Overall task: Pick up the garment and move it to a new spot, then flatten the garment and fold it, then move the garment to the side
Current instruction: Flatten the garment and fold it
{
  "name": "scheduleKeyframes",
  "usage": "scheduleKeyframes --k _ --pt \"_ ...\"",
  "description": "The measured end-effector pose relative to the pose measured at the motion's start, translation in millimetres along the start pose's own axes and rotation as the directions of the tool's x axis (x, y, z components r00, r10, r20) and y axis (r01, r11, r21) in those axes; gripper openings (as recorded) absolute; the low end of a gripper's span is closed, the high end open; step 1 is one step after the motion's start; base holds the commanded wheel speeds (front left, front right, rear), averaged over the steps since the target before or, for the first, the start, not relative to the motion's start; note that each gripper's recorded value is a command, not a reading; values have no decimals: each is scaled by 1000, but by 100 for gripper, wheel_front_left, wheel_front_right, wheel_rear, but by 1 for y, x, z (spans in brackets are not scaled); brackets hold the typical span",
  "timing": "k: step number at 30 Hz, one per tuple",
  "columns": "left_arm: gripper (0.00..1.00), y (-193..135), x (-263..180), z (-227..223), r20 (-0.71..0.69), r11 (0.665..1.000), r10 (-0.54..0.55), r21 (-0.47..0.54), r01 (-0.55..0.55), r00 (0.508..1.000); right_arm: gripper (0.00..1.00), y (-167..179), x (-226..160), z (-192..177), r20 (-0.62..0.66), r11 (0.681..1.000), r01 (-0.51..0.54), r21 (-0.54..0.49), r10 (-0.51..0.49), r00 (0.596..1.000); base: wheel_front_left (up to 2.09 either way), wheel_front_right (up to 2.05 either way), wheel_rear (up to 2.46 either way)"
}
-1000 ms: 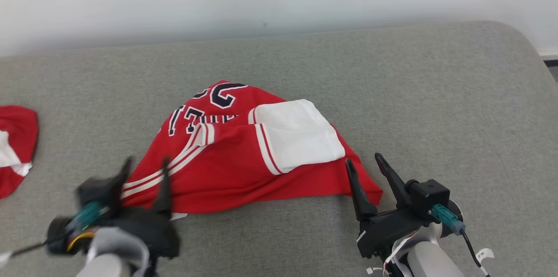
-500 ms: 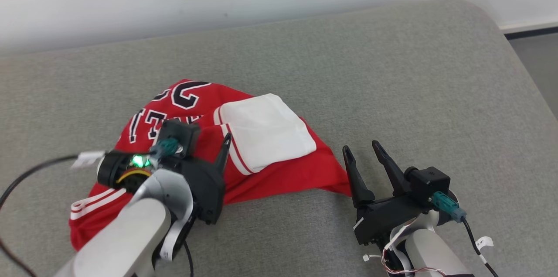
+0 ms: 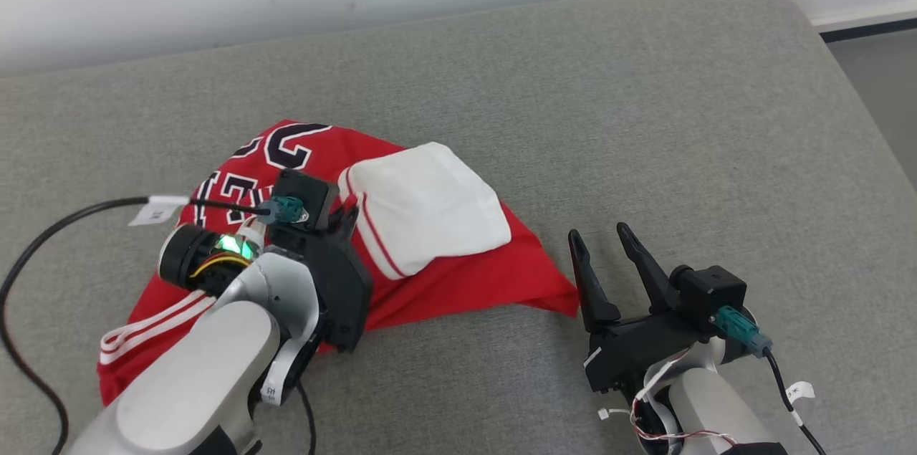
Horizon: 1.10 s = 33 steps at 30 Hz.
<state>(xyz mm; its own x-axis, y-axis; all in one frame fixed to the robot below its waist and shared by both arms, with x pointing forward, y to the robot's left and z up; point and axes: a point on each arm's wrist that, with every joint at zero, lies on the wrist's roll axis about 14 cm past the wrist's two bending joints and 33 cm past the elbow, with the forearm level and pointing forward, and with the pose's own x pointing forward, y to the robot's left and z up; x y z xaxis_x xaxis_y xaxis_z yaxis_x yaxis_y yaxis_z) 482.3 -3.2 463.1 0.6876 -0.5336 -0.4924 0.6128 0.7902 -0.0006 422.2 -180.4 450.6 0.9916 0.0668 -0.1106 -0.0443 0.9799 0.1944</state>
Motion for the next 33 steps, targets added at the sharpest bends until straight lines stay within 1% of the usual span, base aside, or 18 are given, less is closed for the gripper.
scheduleKeyframes --k 3,5,6,7,8,9,12,15,17,21,24,27,28,30,32,33 --pt "0 2 -7 22 112 1000 9 -28 -5 994 100 4 3 -1 -2 1000 -13 -5 13 1000 0 0 0" --pt "0 6 -16 45 216 999 25 -52 -14 976 100 9 6 -1 -1 1000 -26 -11 26 1000 0 0 0" --pt "0 9 -23 59 280 998 37 -67 -19 959 100 11 7 0 2 999 -33 -14 33 999 0 0 0" --pt "0 13 -31 75 353 996 50 -86 -21 934 100 13 8 0 3 999 -40 -18 40 999 0 0 0" --pt "0 13 -52 107 484 996 47 -86 -6 874 100 18 10 0 5 998 -52 -25 52 999 0 0 0" --pt "0 12 -61 119 535 997 41 -83 4 844 100 19 11 -1 3 998 -55 -29 55 998 0 0 0" --pt "0 2 -86 154 638 999 3 -28 19 770 100 26 12 -7 -11 997 -74 -35 74 997 0 0 0" --pt "0 -18 -97 178 671 998 -56 34 45 739 100 40 16 -4 -1 993 -112 -37 112 994 0 0 0" --pt "0 -35 -104 200 699 994 -110 98 58 706 100 49 17 0 10 990 -138 -40 139 990 0 0 0" --pt "0 -81 -117 246 748 969 -243 213 124 617 100 62 13 6 27 984 -173 -37 174 984 0 0 0" --pt "0 -115 -128 276 775 941 -338 295 167 535 100 56 8 8 34 987 -157 -29 158 987 0 0 0" --pt "0 -138 -140 301 794 916 -401 351 194 457 100 43 2 8 29 993 -119 -25 120 992 0 0 0" --pt "0 -143 -145 308 804 911 -411 356 206 430 100 37 0 7 28 994 -103 -24 103 994 0 0 0" --pt "0 -148 -148 313 816 907 -419 354 229 399 100 25 -2 6 23 997 -68 -21 69 997 0 0 0" --pt "0 -141 -147 313 831 913 -399 322 249 387 100 16 -1 5 20 999 -41 -18 42 999 0 0 0" --pt "0 -131 -144 309 839 924 -371 291 248 398 100 13 0 5 19 999 -33 -19 33 999 0 0 0"
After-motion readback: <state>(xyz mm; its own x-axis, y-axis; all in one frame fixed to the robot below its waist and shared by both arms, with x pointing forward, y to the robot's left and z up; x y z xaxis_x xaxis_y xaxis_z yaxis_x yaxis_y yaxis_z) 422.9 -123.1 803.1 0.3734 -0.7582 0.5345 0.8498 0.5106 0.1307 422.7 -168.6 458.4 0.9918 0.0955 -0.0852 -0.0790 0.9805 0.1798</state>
